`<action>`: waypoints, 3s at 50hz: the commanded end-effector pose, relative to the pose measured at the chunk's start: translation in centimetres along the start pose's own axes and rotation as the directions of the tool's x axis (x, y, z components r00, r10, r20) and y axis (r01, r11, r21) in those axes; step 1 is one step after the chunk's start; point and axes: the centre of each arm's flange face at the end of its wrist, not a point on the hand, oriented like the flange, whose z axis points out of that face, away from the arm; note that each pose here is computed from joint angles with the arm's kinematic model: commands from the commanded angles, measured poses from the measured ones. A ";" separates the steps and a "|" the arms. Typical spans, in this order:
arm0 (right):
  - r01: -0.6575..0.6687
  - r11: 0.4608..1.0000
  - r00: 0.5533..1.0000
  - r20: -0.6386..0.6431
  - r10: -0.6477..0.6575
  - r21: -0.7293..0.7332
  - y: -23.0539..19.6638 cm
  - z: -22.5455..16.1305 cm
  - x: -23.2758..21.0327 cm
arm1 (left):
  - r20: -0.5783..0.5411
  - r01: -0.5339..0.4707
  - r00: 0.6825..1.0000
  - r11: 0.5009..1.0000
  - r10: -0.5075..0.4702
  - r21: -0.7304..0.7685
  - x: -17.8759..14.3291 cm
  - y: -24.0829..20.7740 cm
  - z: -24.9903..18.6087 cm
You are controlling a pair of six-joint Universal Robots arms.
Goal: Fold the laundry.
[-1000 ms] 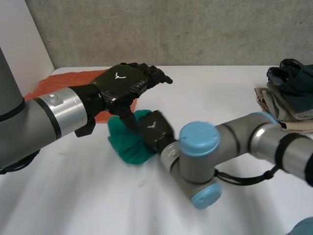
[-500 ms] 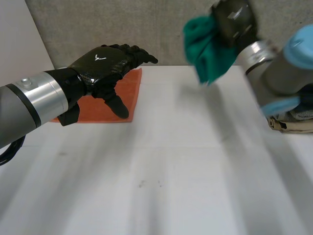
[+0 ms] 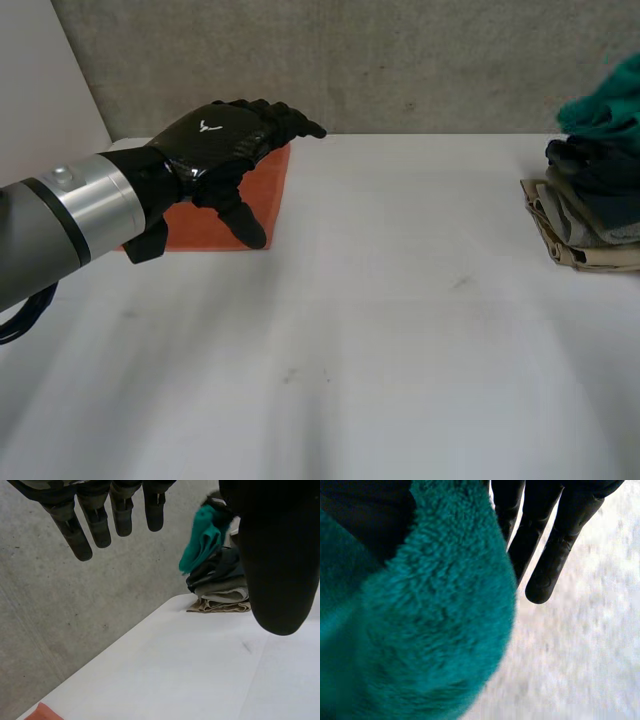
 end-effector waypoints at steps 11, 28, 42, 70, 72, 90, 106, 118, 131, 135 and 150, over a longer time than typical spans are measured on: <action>-0.019 0.973 0.996 0.079 0.038 -0.228 6.8 -8.0 0.9 | -0.003 -0.003 1.000 1.000 0.003 0.005 0.0 0.2 0.3; -0.031 0.961 1.000 -0.015 0.028 -0.276 2.8 -7.6 1.7 | -0.002 0.001 1.000 1.000 -0.001 0.000 -0.1 0.6 0.5; -0.094 0.824 0.979 -0.203 -0.026 -0.559 -3.2 -11.5 6.1 | -0.007 -0.004 1.000 1.000 0.004 0.009 0.2 0.2 0.3; -0.127 0.990 0.972 0.204 0.114 0.054 -22.7 -8.5 -17.5 | 0.390 -0.150 0.916 0.982 0.094 0.115 -10.0 1.7 2.7; -0.160 0.987 0.948 0.281 0.153 0.004 -22.3 -10.4 -20.3 | 0.414 -0.118 0.905 0.993 0.095 0.030 -12.7 5.2 3.7; -0.043 0.890 0.897 0.375 0.235 -0.454 -14.9 -18.7 -26.9 | 0.245 -0.085 0.959 0.969 0.142 -0.232 -13.4 18.4 8.8; -0.038 0.838 0.880 0.380 0.286 -0.544 -12.5 -20.9 -28.0 | 0.232 -0.116 0.959 0.971 0.164 -0.209 -13.7 19.8 12.2; -0.035 0.828 0.888 0.364 0.283 -0.559 -12.0 -20.9 -27.6 | 0.224 -0.105 0.962 0.969 0.156 -0.223 -14.2 21.5 13.5; -0.033 0.824 0.886 0.364 0.286 -0.565 -11.9 -21.1 -27.7 | 0.233 -0.122 0.958 0.971 0.170 -0.205 -14.7 22.2 14.3; -0.033 0.824 0.886 0.366 0.286 -0.566 -11.9 -21.2 -27.7 | 0.255 -0.132 0.950 0.971 0.181 -0.198 -15.1 22.0 14.5; -0.029 0.820 0.885 0.367 0.287 -0.571 -11.7 -21.3 -27.8 | 0.288 -0.149 0.937 0.971 0.199 -0.184 -15.8 22.1 14.9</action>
